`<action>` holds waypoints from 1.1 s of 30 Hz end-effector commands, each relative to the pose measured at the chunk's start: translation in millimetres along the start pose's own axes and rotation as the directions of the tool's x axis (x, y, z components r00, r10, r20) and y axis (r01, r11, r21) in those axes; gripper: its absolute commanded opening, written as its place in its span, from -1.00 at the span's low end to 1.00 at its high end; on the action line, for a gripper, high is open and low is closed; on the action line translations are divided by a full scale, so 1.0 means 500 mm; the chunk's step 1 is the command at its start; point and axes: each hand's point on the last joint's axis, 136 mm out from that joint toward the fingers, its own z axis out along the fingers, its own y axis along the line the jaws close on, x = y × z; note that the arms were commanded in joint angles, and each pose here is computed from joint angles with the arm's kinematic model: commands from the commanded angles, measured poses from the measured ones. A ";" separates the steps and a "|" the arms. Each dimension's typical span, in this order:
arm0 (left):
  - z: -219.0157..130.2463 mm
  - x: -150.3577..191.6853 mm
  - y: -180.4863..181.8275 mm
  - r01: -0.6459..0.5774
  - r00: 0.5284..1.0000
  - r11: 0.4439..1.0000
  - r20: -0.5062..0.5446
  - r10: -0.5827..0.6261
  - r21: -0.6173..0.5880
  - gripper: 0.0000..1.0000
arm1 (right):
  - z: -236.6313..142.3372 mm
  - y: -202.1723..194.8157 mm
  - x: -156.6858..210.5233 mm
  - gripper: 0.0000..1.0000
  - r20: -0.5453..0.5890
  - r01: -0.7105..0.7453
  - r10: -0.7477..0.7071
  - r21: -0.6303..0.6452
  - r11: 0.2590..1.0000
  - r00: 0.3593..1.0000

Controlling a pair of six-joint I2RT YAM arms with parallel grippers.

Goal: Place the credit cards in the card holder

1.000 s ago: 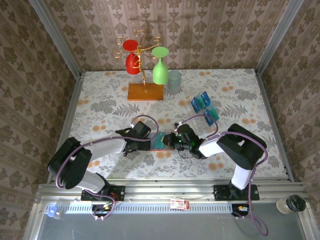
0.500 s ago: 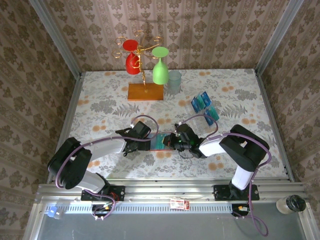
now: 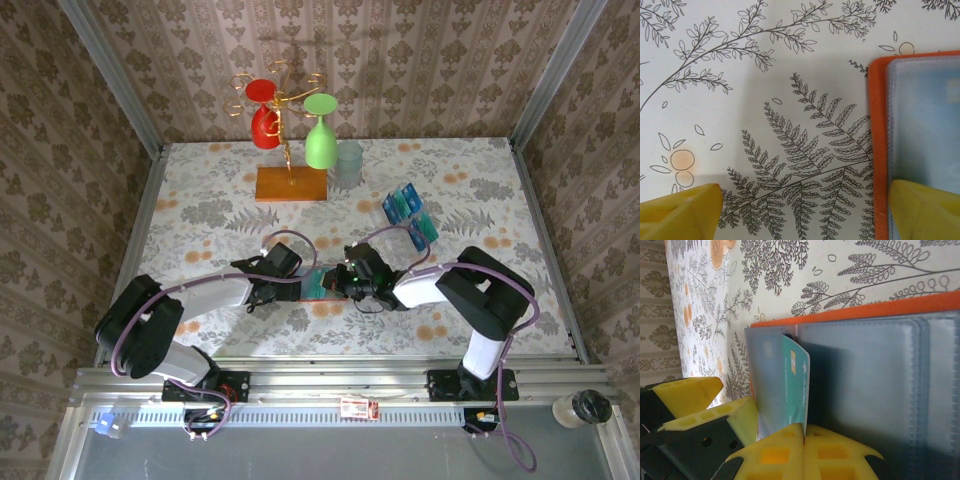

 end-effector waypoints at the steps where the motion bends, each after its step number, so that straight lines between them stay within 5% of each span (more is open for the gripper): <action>1: 0.008 0.037 0.021 -0.015 0.999 0.999 -0.048 0.013 -0.038 0.75 | 0.015 -0.056 0.044 -1.00 -0.106 0.002 0.008 0.096 0.995 0.994; 7: 0.010 0.038 0.021 -0.010 0.999 0.999 -0.049 0.008 -0.038 0.75 | 0.022 -0.054 0.042 -1.00 -0.151 0.018 -0.001 0.117 0.993 0.989; 13: 0.012 0.041 0.020 -0.005 0.999 0.999 -0.051 0.003 -0.034 0.75 | -0.006 -0.038 0.022 -0.46 -0.180 0.083 -0.057 0.138 0.987 0.982; 16: 0.012 0.040 0.019 -0.004 0.999 0.999 -0.050 0.002 -0.032 0.75 | -0.030 -0.030 0.003 -0.40 -0.172 0.114 -0.087 0.156 0.981 0.981; 25: 0.014 0.042 0.019 0.000 0.999 1.000 -0.050 -0.001 -0.029 0.75 | -0.037 0.001 -0.020 -0.90 -0.185 0.179 -0.148 0.164 0.970 0.971; 33: 0.013 0.040 0.016 0.004 0.999 1.000 -0.046 -0.005 -0.021 0.75 | 0.004 0.011 -0.016 -0.96 -0.212 0.190 -0.154 0.159 0.969 0.965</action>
